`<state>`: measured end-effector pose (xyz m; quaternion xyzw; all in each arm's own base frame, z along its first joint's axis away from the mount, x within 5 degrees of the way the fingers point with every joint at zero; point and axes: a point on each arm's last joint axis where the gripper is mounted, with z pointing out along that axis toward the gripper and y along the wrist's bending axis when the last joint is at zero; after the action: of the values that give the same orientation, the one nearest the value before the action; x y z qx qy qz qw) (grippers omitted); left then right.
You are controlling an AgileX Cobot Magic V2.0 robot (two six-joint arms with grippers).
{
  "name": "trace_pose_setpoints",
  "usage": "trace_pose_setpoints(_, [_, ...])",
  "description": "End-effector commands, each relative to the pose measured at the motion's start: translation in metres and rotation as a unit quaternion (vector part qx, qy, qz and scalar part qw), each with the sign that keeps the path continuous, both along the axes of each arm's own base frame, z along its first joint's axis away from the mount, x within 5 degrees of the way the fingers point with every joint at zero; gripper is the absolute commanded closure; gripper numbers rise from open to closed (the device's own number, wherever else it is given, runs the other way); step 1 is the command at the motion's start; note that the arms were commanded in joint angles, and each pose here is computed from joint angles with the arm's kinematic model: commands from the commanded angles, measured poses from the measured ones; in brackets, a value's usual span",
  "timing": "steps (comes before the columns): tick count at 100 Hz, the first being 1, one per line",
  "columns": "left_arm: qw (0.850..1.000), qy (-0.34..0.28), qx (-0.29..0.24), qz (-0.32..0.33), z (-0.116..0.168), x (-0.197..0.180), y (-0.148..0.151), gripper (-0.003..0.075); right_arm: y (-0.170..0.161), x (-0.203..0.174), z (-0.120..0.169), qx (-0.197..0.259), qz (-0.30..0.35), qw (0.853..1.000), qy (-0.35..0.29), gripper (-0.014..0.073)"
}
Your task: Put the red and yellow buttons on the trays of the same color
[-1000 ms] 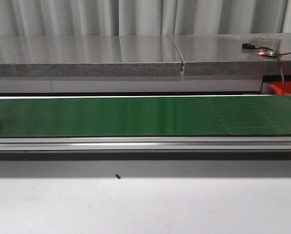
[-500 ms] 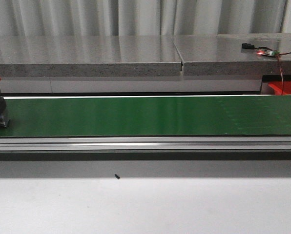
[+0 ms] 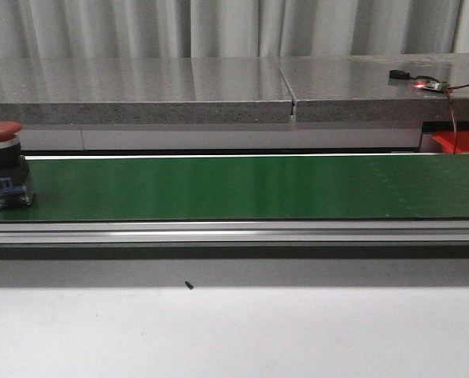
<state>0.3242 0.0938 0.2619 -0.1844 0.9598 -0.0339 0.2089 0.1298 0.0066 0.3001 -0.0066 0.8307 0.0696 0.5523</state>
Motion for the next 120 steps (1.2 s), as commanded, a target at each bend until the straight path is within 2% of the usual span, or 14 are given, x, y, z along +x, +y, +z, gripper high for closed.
trace_pose_setpoints(1, [0.999,-0.05,0.006,0.001,0.023,0.002,-0.003,0.0141,-0.002,0.002,0.015,0.002,-0.015,0.999,-0.044,0.0662])
trace_pose_setpoints(22, [0.996,-0.079,0.023,-0.014,0.04,-0.005,-0.005,0.0134,-0.002,0.002,0.015,0.002,-0.015,0.999,-0.044,0.0662])
trace_pose_setpoints(34, [0.992,-0.107,0.03,-0.052,0.055,-0.012,-0.016,0.0136,-0.002,0.002,0.015,0.002,-0.015,0.999,-0.044,0.0662])
trace_pose_setpoints(39, [0.99,-0.116,0.035,-0.065,0.062,-0.015,-0.022,0.016,-0.002,0.002,0.015,0.002,-0.015,0.999,-0.044,0.0662])
trace_pose_setpoints(44, [0.988,-0.127,0.039,-0.078,0.069,-0.018,-0.03,0.0215,-0.002,0.002,0.015,0.002,-0.015,0.999,-0.044,0.0662])
trace_pose_setpoints(51, [0.983,-0.141,0.048,-0.106,0.078,-0.022,-0.042,0.0352,-0.002,0.002,0.015,0.002,-0.015,0.999,-0.044,0.0662])
trace_pose_setpoints(66, [0.973,-0.17,0.056,-0.148,0.091,-0.035,-0.068,0.0743,-0.002,0.002,0.015,0.002,-0.015,0.999,-0.044,0.0662])
trace_pose_setpoints(81, [0.962,-0.196,0.063,-0.179,0.095,-0.055,-0.089,0.0739,-0.002,0.002,0.015,0.01,-0.016,0.999,-0.045,0.0662])
trace_pose_setpoints(95, [0.952,-0.206,0.093,-0.208,0.094,-0.078,-0.098,0.0739,-0.001,0.002,0.015,0.021,-0.016,0.999,-0.046,0.0662])
trace_pose_setpoints(120, [0.95,-0.221,0.081,-0.207,0.087,-0.119,-0.102,0.0739,-0.002,0.007,0.012,0.023,-0.015,0.999,-0.031,0.0662])
